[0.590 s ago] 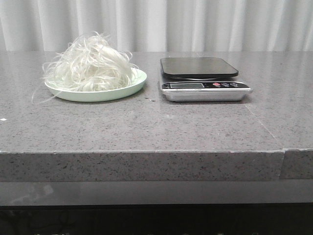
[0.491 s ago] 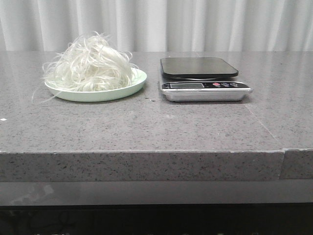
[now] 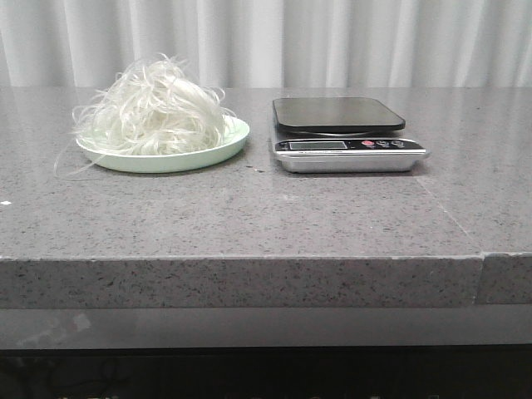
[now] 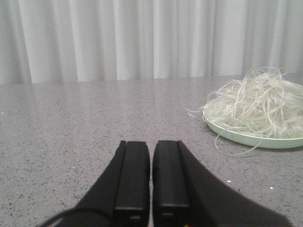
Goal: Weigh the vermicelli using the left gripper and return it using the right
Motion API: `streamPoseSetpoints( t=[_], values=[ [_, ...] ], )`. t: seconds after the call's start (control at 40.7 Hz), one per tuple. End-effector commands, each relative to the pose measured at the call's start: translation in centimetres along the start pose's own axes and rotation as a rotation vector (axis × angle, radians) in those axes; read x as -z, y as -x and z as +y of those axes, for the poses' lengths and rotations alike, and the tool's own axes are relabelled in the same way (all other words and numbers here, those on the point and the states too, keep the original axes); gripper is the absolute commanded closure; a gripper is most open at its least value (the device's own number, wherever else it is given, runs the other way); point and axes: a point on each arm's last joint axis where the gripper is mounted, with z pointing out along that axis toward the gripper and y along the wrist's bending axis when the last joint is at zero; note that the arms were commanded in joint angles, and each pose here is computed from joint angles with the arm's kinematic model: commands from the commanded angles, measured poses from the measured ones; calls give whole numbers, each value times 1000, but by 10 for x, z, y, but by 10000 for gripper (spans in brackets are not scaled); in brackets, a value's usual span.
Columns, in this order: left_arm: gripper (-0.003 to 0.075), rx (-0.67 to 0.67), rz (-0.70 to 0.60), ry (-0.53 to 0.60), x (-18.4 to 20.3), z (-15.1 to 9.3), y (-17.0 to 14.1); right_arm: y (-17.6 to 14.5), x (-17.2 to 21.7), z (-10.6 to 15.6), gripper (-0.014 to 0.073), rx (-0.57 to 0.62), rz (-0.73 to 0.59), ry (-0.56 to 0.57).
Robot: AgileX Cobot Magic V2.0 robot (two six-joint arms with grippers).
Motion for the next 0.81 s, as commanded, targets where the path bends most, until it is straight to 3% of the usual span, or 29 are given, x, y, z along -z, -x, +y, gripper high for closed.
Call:
streamPoseSetpoints(
  t=[0.0,0.197,0.491,0.639,0.786],
  values=[
    [575,11,-99,9,2,1,7,12,2,0,435,1,-114,-2],
    [575,11,-215,20,4,2,19,24,4,1,435,2,-187,1],
    [575,11,-389,18,23,4,99,85,15,4,435,2,-226,6],
    [575,10,-327,5,26,4,140,123,17,7,435,2,-205,7],
    [575,7,-159,-14,13,4,171,157,8,9,435,2,-102,3]
  ],
)
